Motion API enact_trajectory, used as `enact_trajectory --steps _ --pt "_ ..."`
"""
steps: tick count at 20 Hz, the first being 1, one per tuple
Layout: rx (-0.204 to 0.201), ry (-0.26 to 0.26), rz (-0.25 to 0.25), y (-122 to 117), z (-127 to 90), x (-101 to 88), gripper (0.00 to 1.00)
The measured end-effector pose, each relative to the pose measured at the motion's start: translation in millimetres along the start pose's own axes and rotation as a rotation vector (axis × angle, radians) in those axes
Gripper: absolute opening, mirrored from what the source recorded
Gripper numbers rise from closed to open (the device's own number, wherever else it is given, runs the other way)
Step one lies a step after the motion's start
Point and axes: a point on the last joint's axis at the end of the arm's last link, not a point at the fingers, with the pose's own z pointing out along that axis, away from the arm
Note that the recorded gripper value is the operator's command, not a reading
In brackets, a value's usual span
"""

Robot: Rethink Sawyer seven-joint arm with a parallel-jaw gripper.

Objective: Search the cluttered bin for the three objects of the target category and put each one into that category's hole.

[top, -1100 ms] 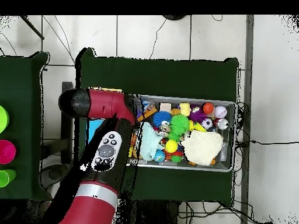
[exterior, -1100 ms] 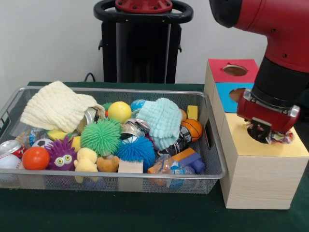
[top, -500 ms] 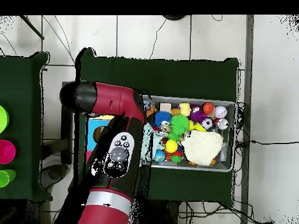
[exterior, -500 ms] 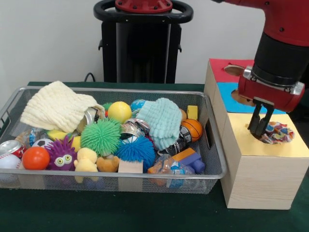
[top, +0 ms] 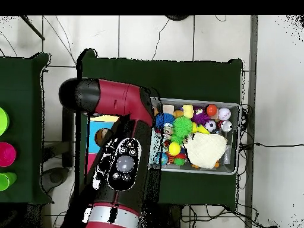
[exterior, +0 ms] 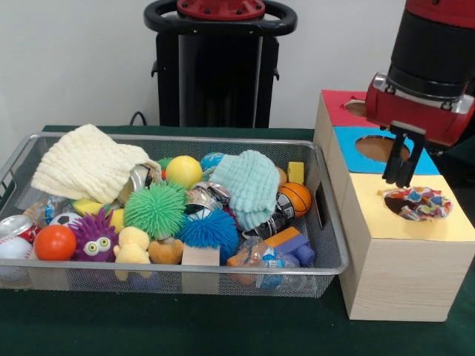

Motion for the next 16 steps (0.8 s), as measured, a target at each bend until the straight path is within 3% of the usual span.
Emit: enact_trajectory --steps 10,16 --pt "-0.027 -0.029 -0.004 6 -32 -3.5 0.0" --pt "-0.031 -0.032 -0.031 20 -36 10.6 0.0"
